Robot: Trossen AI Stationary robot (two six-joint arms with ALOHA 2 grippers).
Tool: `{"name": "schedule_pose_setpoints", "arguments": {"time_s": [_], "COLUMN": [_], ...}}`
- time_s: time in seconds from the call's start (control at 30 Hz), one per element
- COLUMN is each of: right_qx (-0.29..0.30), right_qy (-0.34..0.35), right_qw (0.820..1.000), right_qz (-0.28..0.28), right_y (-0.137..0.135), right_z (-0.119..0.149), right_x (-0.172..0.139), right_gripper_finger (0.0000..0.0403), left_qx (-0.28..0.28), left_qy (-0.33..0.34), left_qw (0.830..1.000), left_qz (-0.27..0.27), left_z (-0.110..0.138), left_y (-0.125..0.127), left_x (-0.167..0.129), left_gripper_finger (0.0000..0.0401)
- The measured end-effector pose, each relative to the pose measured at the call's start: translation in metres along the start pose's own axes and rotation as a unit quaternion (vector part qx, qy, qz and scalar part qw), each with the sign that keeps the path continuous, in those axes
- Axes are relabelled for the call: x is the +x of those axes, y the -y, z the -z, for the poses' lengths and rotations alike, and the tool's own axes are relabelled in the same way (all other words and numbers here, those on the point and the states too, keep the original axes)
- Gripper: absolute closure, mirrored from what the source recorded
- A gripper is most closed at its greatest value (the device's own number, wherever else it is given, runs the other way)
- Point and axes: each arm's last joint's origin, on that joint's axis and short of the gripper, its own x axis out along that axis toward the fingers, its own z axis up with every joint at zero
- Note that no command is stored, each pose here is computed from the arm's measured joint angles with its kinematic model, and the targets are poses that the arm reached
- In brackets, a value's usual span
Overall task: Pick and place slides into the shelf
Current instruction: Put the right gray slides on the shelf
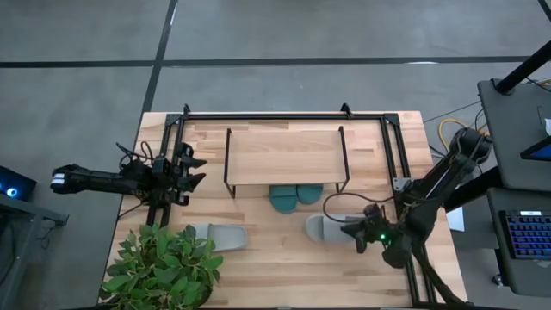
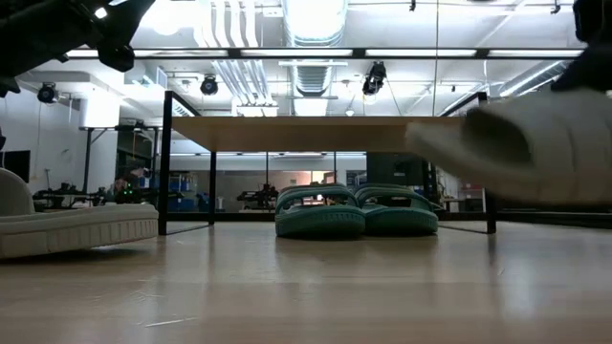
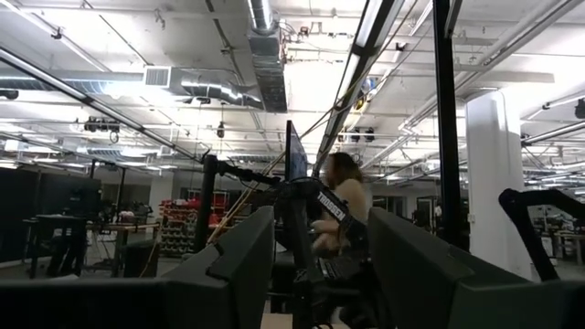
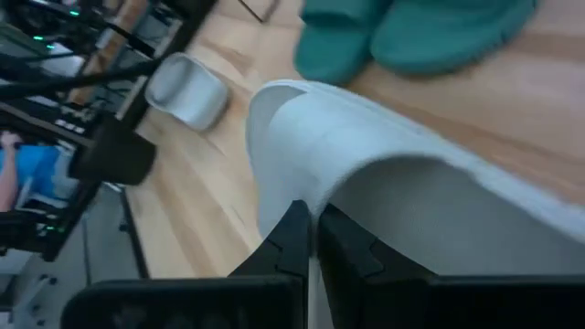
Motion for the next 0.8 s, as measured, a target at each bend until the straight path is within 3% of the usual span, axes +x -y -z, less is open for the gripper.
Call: {"name": "schedule_pose_setpoints", "arguments": {"time_s": [0.53,0.8], "right_qx": [-0.12,-0.204], "right_qy": [0.056,0.094], "right_qw": [0.99,0.972], "right_qz": [-0.05,-0.071], "right_y": [-0.036,-0.058], "right_z": [-0.055,-0.09], "right_x": [-0.021,-0.04], "right_gripper_finger": [0.0394,0.0394], "left_qx": [0.029,0.101], "left_qy": [-0.004,0.009], "left_qw": [1.0,0.995], "left_qz": [0.0,-0.001], "left_z": [0.002,-0.009], "left_y": [0.0,0.001], "left_x": [0.001,0.019], "left_gripper_finger": [0.0237,0.0237]}}
